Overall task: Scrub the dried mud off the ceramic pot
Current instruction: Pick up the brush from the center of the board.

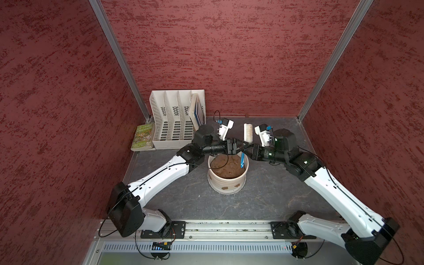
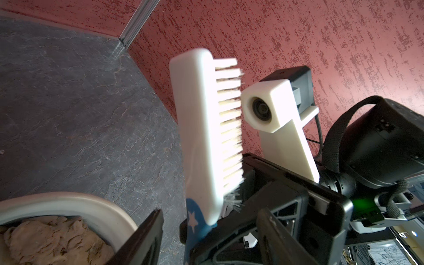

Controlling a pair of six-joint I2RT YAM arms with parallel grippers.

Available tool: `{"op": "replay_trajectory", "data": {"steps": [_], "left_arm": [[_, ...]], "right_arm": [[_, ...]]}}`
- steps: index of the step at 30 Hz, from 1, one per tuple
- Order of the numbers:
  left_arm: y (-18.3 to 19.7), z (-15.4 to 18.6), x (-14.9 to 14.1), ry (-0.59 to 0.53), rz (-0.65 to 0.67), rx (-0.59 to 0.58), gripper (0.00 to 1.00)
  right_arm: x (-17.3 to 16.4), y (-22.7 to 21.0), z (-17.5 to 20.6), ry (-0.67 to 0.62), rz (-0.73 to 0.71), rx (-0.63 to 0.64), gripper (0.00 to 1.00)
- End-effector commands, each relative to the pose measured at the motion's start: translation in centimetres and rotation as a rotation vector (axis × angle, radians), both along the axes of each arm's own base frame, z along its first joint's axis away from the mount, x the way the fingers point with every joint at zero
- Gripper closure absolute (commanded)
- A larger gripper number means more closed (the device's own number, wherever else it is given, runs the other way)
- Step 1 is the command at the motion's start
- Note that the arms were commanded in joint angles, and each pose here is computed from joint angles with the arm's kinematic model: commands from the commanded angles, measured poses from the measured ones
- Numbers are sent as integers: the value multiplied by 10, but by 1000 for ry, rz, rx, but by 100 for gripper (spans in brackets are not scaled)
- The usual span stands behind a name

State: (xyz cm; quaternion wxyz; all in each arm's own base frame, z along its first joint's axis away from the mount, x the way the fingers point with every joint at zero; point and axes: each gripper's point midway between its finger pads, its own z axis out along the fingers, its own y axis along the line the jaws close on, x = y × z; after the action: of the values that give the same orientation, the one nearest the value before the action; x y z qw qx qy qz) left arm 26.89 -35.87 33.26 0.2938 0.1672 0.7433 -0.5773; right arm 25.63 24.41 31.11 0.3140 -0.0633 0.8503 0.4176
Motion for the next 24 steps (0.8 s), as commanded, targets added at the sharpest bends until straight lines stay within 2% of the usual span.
{"op": "replay_trajectory", "data": {"steps": [1,7,14,18,24], "left_arm": [[-4,13,1,-28,-8,-22,35],[-4,12,2,-22,-4,-19,49],[1,3,5,-3,19,6,53],[0,4,5,-5,18,-1,76],[-1,4,8,3,18,-8,93]], "right_arm": [[-3,13,29,-76,57,56,100],[-6,19,29,-77,74,48,100],[-5,17,27,-84,56,40,100],[-5,21,26,-76,68,47,100],[-3,24,25,-79,66,49,100]]}}
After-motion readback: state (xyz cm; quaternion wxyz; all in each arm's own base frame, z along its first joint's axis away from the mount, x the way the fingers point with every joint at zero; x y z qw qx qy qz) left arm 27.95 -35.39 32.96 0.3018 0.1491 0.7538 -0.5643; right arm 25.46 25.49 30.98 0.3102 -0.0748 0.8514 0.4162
